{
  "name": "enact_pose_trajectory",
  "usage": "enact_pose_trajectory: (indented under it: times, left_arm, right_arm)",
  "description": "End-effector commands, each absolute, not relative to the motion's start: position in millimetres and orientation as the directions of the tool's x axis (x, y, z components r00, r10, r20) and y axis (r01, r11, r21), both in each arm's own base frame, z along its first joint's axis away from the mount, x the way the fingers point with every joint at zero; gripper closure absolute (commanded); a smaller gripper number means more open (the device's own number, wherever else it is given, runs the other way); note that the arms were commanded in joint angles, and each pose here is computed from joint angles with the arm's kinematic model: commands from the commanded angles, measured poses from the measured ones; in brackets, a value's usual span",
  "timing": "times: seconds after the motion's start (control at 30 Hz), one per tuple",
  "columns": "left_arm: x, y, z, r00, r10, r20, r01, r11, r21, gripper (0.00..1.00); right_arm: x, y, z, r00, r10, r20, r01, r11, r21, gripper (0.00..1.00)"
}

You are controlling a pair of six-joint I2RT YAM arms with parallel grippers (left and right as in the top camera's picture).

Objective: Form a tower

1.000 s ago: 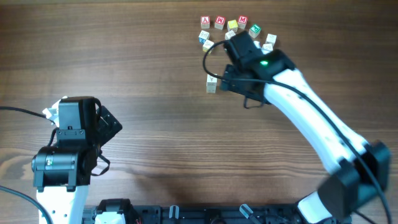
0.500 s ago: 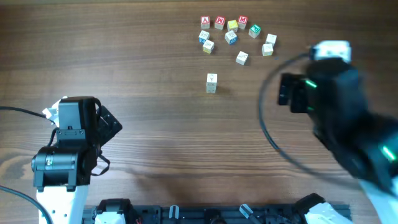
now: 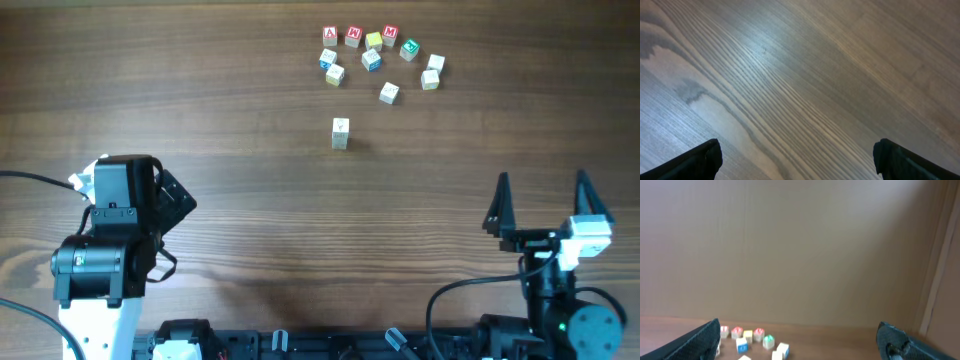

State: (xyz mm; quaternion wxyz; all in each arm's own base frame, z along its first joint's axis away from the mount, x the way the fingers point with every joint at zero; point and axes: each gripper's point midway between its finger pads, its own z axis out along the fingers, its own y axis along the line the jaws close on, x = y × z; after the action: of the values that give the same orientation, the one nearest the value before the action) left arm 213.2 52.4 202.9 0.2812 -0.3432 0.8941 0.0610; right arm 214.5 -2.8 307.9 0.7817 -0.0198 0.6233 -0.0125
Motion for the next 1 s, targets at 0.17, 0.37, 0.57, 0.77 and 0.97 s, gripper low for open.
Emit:
enact_pose_trajectory:
  times: [0.17,0.37,0.57,0.77,0.97]
  left_arm:
    - [213.2,53.8,203.0,-0.595,-0.592,-0.544,-0.659,0.747,-0.091,0.00]
    - [213.2,53.8,203.0,-0.595,-0.592,-0.544,-0.659,0.747,-0.091,0.00]
    - [213.2,53.8,203.0,-0.595,-0.592,-0.544,-0.659,0.747,-0.091,0.00]
    - [213.2,53.8,203.0,-0.595,-0.592,-0.544,-0.659,0.747,-0.091,0.00]
    - [204.6,41.6,220.5,-0.567,-0.507,-0.650,-0.568,0.811,-0.137,0.00]
  right_arm:
    - [243.5,-25.6,194.0,0.074,0.222,-0.972,0.078,0.971,0.227,0.00]
    - [245.7,-23.7,174.8,0.014,0.175,-0.984,0.078,0.981,0.176,0.00]
    - [245.8,-23.7,174.6,0.013,0.175,-0.984,0.078,0.981,0.176,0.00]
    - [245.8,-23.7,174.6,0.013,0.175,-0.984,0.078,0.981,0.176,0.00]
    - [245.8,-23.7,174.6,0.013,0.175,-0.984,0.078,0.981,0.176,0.00]
